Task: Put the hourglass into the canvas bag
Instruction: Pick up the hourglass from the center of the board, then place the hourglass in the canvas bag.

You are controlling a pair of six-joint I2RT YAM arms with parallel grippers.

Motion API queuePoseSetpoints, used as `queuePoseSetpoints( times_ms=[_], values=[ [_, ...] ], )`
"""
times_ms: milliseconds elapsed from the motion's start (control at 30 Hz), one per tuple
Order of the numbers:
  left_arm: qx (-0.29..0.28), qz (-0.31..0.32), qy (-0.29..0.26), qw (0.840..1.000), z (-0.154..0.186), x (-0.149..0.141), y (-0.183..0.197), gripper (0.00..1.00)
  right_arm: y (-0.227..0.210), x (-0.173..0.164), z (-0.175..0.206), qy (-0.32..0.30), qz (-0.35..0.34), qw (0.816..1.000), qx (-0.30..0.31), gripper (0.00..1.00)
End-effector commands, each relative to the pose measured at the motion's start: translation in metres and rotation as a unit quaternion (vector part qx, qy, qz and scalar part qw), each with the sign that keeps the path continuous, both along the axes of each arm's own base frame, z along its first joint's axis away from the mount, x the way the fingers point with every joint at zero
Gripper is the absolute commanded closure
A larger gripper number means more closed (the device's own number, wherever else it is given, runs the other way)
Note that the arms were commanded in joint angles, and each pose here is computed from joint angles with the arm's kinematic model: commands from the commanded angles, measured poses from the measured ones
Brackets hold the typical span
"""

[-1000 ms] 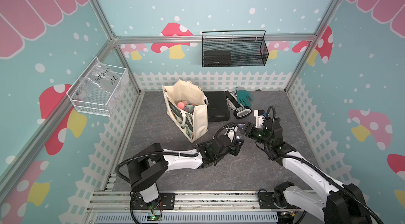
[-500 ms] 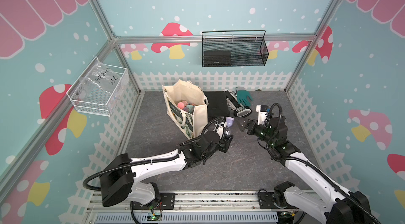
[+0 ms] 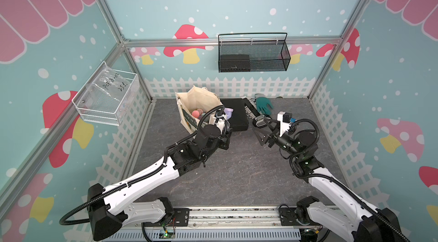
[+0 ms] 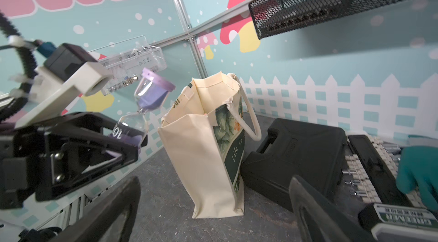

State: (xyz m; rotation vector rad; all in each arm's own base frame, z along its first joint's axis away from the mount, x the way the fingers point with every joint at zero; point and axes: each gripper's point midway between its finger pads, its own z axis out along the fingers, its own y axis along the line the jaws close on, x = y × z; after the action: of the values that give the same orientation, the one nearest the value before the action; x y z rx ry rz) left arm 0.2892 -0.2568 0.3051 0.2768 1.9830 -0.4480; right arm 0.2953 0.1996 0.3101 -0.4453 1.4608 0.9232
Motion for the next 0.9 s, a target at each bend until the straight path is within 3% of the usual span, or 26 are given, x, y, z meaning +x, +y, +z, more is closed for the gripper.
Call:
queuePoseSetpoints(
  times_ms=[0, 367, 733, 867],
  values=[
    [0.053, 0.019, -0.008, 0.998, 0.014, 0.004, 0.027, 0.90, 0.011, -0.012, 0.019, -0.097, 0.042, 0.994, -0.014, 0.01],
    [0.089, 0.109, 0.003, 0.990, 0.035, 0.060, 0.072, 0.91, 0.041, -0.006, 0.018, -0.131, 0.105, 0.985, -0.026, 0.01],
    [0.113, 0.152, 0.056, 0.980, 0.014, 0.131, 0.088, 0.91, 0.062, -0.005, 0.007, -0.128, 0.114, 0.983, -0.058, 0.00],
    [0.105, 0.143, 0.100, 0.979, -0.006, 0.153, 0.090, 0.91, 0.066, -0.003, 0.006, -0.119, 0.114, 0.984, -0.065, 0.01]
  ],
)
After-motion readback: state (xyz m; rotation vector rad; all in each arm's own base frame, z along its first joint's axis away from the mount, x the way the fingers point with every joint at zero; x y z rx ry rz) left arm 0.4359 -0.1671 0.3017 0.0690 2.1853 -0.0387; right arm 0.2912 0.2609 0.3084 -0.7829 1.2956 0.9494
